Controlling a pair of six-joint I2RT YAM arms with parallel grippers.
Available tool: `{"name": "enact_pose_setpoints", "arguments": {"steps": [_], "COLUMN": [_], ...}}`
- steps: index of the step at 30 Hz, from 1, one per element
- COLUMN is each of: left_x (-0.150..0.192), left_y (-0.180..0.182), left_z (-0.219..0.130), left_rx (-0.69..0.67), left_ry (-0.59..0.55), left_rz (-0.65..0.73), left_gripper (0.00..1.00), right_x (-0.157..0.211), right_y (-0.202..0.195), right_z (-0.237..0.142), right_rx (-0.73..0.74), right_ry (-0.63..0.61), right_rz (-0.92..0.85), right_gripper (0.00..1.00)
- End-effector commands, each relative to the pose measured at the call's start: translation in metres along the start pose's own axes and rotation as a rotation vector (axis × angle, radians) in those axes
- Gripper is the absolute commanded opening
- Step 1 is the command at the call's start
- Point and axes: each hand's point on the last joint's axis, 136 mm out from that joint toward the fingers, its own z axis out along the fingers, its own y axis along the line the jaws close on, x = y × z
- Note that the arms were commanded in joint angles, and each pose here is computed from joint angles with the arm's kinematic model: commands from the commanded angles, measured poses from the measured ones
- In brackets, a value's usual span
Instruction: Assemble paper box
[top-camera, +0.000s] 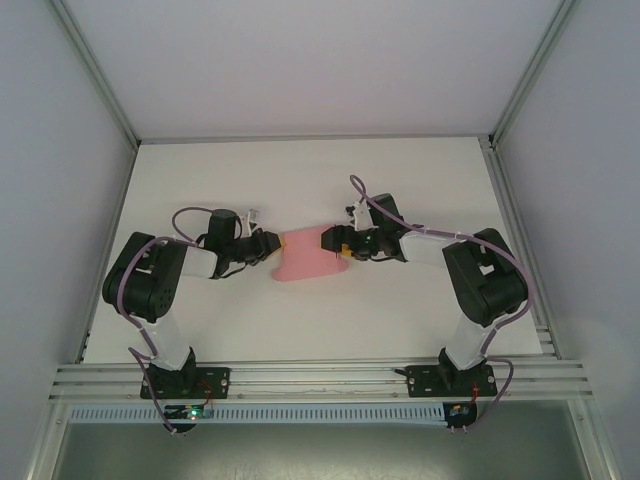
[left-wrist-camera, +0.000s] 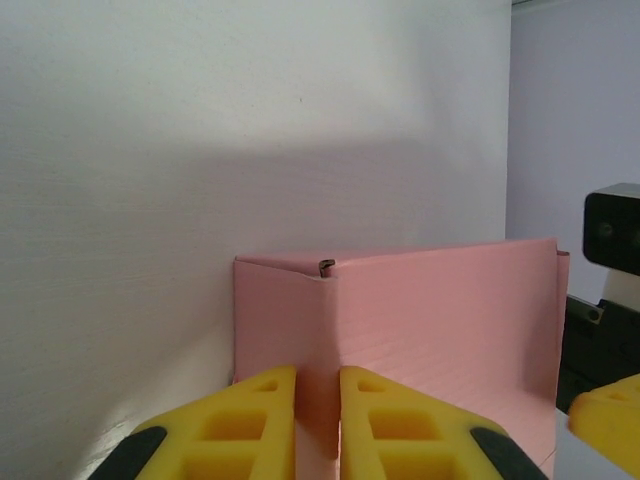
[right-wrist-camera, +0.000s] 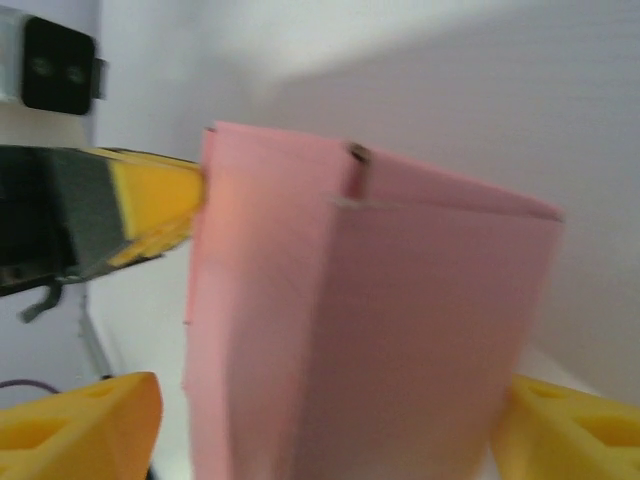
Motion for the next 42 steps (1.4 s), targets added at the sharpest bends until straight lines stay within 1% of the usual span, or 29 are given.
{"name": "enact_pose_setpoints", "arguments": {"steps": [1,3,6,7,9,10,11,12,13,14,15,16,18,21,23,24,25,28,30,32,34,35,37,40,42], "left_x": [0.0,-0.005,-0.014,-0.017,-0.023,-0.026,-0.03,-0.033,-0.035,-0.037,-0.039,-0.036,-0.03,0.0,0.023,0.031,0.038,0.048,0.051,0.047,0.045,0.045,0.05,0.044,0.035], "left_y": [0.014,0.006,-0.005,-0.008,-0.017,-0.023,-0.03,-0.037,-0.043,-0.052,-0.062,-0.074,-0.093,-0.12,-0.135,-0.141,-0.145,-0.158,-0.158,-0.159,-0.155,-0.155,-0.154,-0.159,-0.162], "left_z": [-0.004,-0.006,-0.009,-0.01,-0.013,-0.016,-0.019,-0.023,-0.027,-0.033,-0.038,-0.042,-0.049,-0.043,-0.036,-0.034,-0.031,-0.023,-0.016,-0.01,-0.004,-0.003,-0.001,0.003,0.004], "left_rx": [-0.056,-0.037,-0.034,-0.042,-0.042,-0.036,-0.034,-0.036,-0.039,-0.047,-0.054,-0.061,-0.153,-0.324,-0.335,-0.31,-0.287,-0.257,-0.297,-0.36,-0.419,-0.447,-0.456,-0.457,-0.499], "left_ry": [-0.025,-0.043,-0.062,-0.066,-0.086,-0.099,-0.114,-0.127,-0.139,-0.155,-0.17,-0.176,-0.195,-0.137,-0.082,-0.063,-0.049,-0.038,-0.01,-0.024,-0.007,0.006,0.042,-0.009,-0.056], "left_rz": [-0.001,0.02,0.059,0.071,0.108,0.13,0.158,0.187,0.227,0.28,0.345,0.43,0.634,1.057,1.27,1.332,1.373,1.491,1.573,1.642,1.701,1.723,1.752,1.771,1.776], "left_gripper": [0.16,0.17,0.17,0.17,0.24,0.25,0.29,0.36,0.54,0.8,1.0,1.0,1.0,1.0,1.0,1.0,1.0,1.0,1.0,1.0,1.0,1.0,1.0,1.0,1.0], "right_x": [-0.013,-0.016,-0.019,-0.019,-0.019,-0.02,-0.019,-0.019,-0.019,-0.021,-0.022,-0.025,-0.029,-0.034,-0.034,-0.032,-0.031,-0.034,-0.033,-0.028,-0.027,-0.029,-0.035,-0.032,-0.026], "right_y": [0.032,0.041,0.05,0.051,0.049,0.047,0.043,0.04,0.037,0.035,0.034,0.032,0.024,0.017,0.014,0.013,0.013,0.021,0.03,0.039,0.049,0.056,0.065,0.07,0.071], "right_z": [-0.003,-0.006,-0.011,-0.013,-0.014,-0.016,-0.017,-0.018,-0.02,-0.023,-0.027,-0.03,-0.037,-0.046,-0.051,-0.054,-0.057,-0.07,-0.079,-0.087,-0.094,-0.096,-0.101,-0.103,-0.102], "right_rx": [-0.168,-0.216,-0.241,-0.24,-0.213,-0.191,-0.162,-0.138,-0.117,-0.101,-0.097,-0.092,-0.084,-0.094,-0.089,-0.081,-0.086,-0.113,-0.12,-0.106,-0.118,-0.136,-0.146,-0.14,-0.137], "right_ry": [-0.025,-0.041,-0.053,-0.054,-0.062,-0.067,-0.068,-0.07,-0.076,-0.088,-0.101,-0.113,-0.111,-0.097,-0.071,-0.049,-0.028,-0.034,-0.008,0.019,0.028,0.027,0.009,0.019,0.043], "right_rz": [-0.016,-0.015,-0.021,-0.024,-0.025,-0.026,-0.027,-0.025,-0.015,0.001,0.019,0.052,0.165,0.339,0.468,0.54,0.603,0.708,0.763,0.794,0.814,0.811,0.79,0.793,0.799], "right_gripper": [0.74,0.69,0.58,0.52,0.47,0.42,0.4,0.4,0.4,0.41,0.42,0.43,0.38,0.36,0.37,0.39,0.39,0.38,0.38,0.39,0.39,0.39,0.38,0.39,0.39]}}
